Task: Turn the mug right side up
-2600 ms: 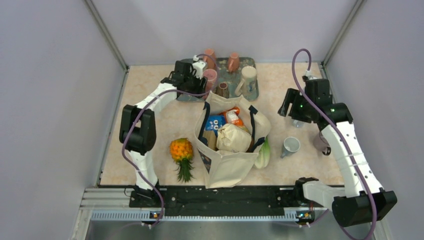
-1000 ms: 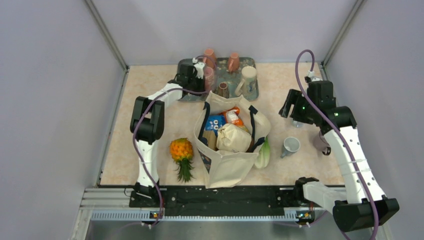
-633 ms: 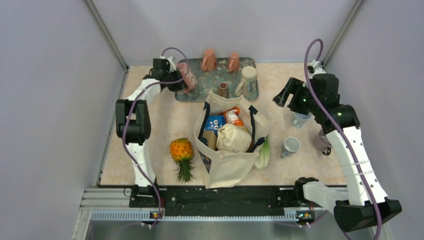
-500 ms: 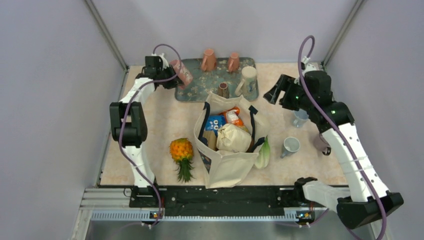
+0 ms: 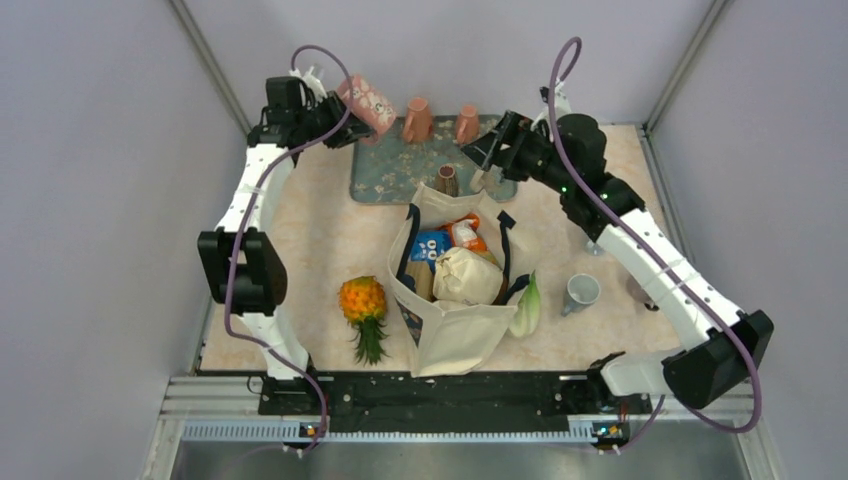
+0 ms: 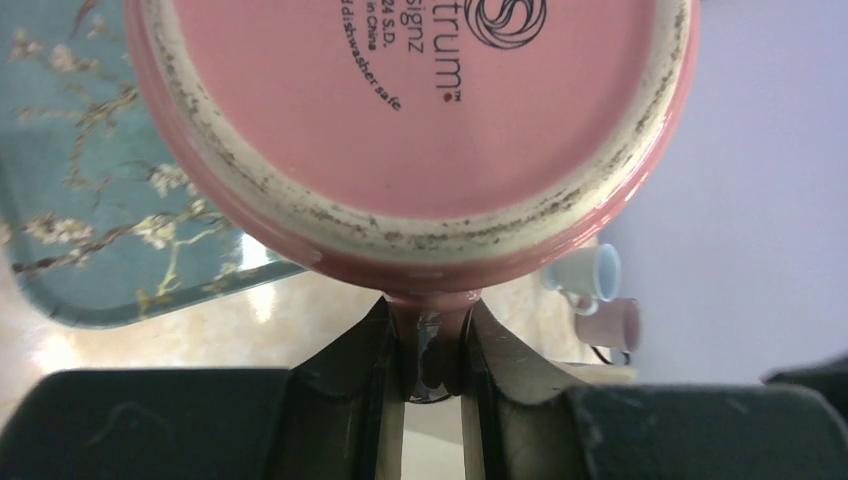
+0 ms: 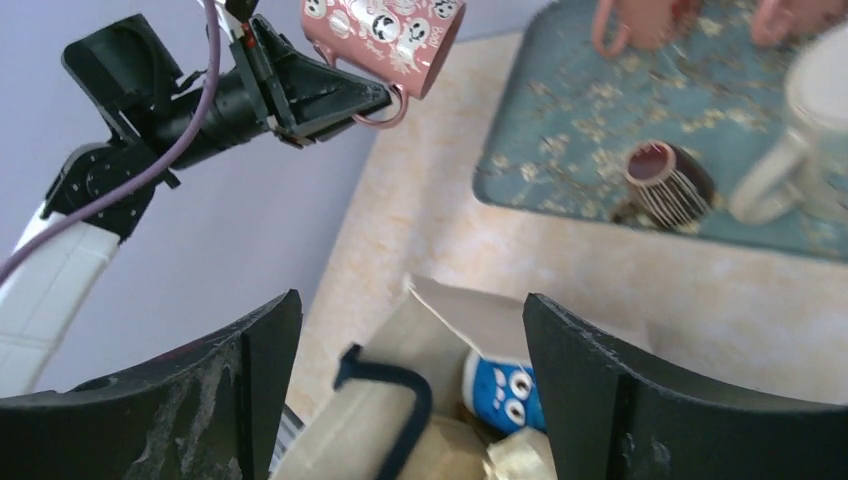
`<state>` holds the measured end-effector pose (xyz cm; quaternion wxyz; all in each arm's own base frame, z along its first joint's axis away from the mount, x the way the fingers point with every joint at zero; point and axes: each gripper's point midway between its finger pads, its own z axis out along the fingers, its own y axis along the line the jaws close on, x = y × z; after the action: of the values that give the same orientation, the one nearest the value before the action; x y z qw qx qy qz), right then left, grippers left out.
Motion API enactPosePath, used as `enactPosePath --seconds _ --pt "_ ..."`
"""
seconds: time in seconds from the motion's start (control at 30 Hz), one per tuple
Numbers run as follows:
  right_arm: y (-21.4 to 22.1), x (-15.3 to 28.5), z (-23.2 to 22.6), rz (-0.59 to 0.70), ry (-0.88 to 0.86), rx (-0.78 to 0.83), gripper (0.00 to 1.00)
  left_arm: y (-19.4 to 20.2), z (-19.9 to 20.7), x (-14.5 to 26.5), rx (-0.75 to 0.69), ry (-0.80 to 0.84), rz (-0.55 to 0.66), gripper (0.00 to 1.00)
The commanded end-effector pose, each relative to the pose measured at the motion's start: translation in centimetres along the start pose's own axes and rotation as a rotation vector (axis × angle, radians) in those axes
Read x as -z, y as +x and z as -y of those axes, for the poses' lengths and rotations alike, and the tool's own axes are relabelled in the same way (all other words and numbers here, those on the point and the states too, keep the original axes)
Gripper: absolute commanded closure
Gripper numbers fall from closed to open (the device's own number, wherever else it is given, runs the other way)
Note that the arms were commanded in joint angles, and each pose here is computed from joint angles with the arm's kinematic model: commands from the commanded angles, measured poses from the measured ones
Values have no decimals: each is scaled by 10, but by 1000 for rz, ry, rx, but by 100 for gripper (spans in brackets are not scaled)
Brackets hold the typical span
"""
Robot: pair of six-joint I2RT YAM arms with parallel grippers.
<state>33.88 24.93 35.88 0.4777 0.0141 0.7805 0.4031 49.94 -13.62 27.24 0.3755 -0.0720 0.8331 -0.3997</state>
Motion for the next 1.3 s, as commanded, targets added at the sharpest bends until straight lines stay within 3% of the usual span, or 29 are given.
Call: enactPosePath --seconds 0.0,0.07,0.3,0.47,0.77,0.87,0.93,1.1,1.17,1.2,1.27 --pt "-51 -14 -69 177 -255 -38 14 -45 137 82 -238 286 159 100" --pt "-56 -23 -80 191 -307 -58 7 -40 159 96 -264 331 148 100" --pt "-64 -45 -115 225 -450 -101 6 -18 213 120 -269 460 82 100" --pt "-66 -58 -121 235 -507 -140 7 2 237 121 -280 511 31 100" --pt "-90 -42 -142 351 -624 -109 17 31 251 115 -273 568 -64 100" --pt "-96 -37 -148 382 -670 -116 31 46 258 113 -272 603 -108 100" --pt "-99 -34 -153 398 -700 -124 47 52 259 111 -246 620 -132 100" --pt "-111 -20 -156 464 -715 -131 100 58 256 106 -210 639 -161 100" --pt "-113 -18 -150 486 -679 -118 100 59 252 103 -209 630 -161 100" --pt "-115 -16 -146 498 -654 -113 100 58 248 100 -207 619 -158 95" --pt "-118 -13 -134 521 -592 -107 100 56 238 93 -201 580 -140 64"
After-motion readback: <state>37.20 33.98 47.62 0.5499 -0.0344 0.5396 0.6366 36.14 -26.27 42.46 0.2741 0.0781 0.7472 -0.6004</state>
